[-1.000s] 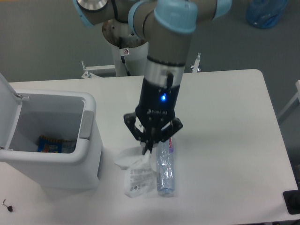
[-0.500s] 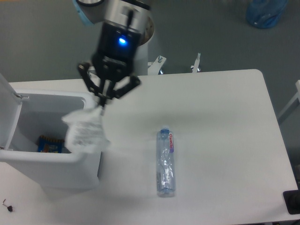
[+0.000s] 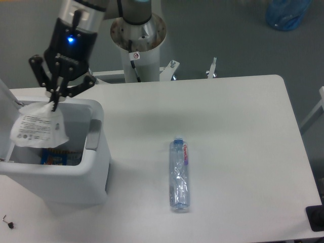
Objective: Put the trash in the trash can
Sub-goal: 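Carry the bag over the white trash bin and release it, then move the open gripper over the clear water bottle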
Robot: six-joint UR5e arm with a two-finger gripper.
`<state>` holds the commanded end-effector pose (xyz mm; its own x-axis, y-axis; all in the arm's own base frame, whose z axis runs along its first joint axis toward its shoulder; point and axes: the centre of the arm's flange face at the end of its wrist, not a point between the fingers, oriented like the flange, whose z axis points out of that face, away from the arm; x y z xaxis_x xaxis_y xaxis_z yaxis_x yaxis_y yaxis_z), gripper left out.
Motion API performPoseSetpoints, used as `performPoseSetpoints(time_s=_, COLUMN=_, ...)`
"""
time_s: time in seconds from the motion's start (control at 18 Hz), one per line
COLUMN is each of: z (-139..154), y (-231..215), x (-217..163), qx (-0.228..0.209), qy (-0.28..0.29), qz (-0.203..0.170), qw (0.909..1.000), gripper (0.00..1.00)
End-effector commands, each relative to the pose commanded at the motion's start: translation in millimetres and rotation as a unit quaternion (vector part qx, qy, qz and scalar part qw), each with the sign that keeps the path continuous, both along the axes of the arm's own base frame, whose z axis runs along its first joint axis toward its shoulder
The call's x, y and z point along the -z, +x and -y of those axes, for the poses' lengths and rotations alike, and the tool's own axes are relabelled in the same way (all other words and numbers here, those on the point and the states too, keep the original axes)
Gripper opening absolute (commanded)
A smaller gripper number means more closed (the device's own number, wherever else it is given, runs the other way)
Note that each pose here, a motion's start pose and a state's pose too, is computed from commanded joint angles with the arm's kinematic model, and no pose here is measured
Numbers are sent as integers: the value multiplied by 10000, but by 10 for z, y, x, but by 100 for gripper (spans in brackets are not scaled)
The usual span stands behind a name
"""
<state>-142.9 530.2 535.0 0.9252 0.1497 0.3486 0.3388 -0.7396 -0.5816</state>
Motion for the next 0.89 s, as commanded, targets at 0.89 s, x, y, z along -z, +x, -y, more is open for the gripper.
performPoseSetpoints(time_s=0.89, z=521, y=-1858, x=463, qx=-1615, qy=-767, qz=-541, qw=9824, gripper=100)
